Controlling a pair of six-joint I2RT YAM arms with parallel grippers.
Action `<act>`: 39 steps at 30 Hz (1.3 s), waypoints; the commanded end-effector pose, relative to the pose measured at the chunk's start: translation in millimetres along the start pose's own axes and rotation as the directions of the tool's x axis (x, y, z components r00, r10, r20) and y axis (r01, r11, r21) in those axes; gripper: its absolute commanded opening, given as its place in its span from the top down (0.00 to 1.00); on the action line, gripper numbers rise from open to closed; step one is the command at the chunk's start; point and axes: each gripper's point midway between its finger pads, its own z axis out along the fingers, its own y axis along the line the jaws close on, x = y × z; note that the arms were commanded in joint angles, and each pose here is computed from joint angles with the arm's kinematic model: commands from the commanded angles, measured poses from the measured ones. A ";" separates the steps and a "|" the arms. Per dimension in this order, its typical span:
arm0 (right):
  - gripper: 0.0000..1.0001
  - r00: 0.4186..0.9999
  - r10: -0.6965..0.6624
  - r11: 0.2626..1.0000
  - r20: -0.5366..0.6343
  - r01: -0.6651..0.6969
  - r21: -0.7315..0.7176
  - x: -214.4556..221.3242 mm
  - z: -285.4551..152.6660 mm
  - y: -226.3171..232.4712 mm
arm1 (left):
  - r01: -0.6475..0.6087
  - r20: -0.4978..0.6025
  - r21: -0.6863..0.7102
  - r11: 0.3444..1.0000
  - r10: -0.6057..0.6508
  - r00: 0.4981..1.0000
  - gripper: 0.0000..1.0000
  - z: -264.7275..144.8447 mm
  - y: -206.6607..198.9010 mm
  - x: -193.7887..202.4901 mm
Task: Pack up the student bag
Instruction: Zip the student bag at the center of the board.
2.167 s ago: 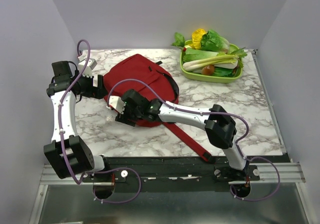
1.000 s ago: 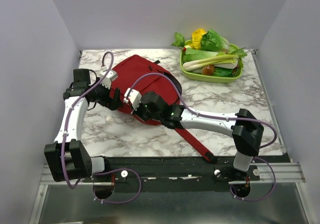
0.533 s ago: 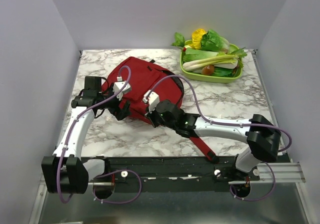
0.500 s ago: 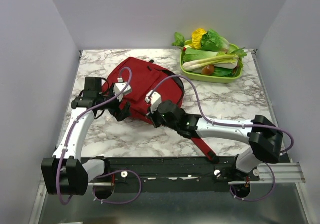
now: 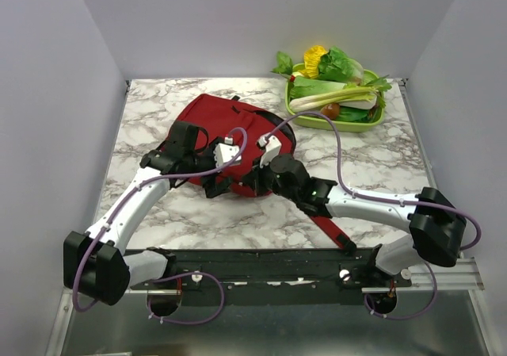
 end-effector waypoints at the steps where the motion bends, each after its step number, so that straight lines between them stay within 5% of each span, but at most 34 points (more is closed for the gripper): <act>1: 0.99 0.990 0.123 0.992 0.061 -0.122 -0.023 -15.6 -11.3 -7.2 | -0.068 -0.059 -0.016 0.998 0.067 0.996 0.01 17.5 8.2 10.9; 9: 0.99 0.982 0.178 0.984 0.059 -0.177 -0.026 -15.9 -11.4 -18.7 | -0.183 -0.185 0.021 0.983 0.183 0.966 0.03 43.5 7.0 35.3; 15: 0.99 0.978 0.203 0.978 0.042 -0.200 -0.052 -15.7 -9.1 -14.4 | -0.238 -0.185 0.018 0.971 0.237 0.954 0.16 63.4 14.9 22.9; 21: 0.99 0.971 0.239 0.970 0.024 -0.238 -0.044 -10.2 -5.6 -21.7 | -0.262 -0.198 0.017 0.965 0.260 0.945 0.51 71.3 17.5 24.4; 25: 0.99 0.959 0.284 0.958 0.011 -0.284 0.029 -6.1 -2.6 -45.2 | -0.260 -0.210 0.030 0.965 0.261 0.942 0.88 71.2 11.7 27.5; 28: 0.99 0.949 0.316 0.944 0.014 -0.316 0.099 -5.8 -1.6 -73.6 | -0.250 -0.222 0.038 0.967 0.252 0.942 1.00 66.4 7.6 29.4; 39: 0.99 0.952 0.301 0.916 0.051 -0.304 0.264 -30.2 -7.8 -158.1 | -0.254 -0.290 0.161 0.954 0.292 0.912 1.00 42.9 -37.3 55.4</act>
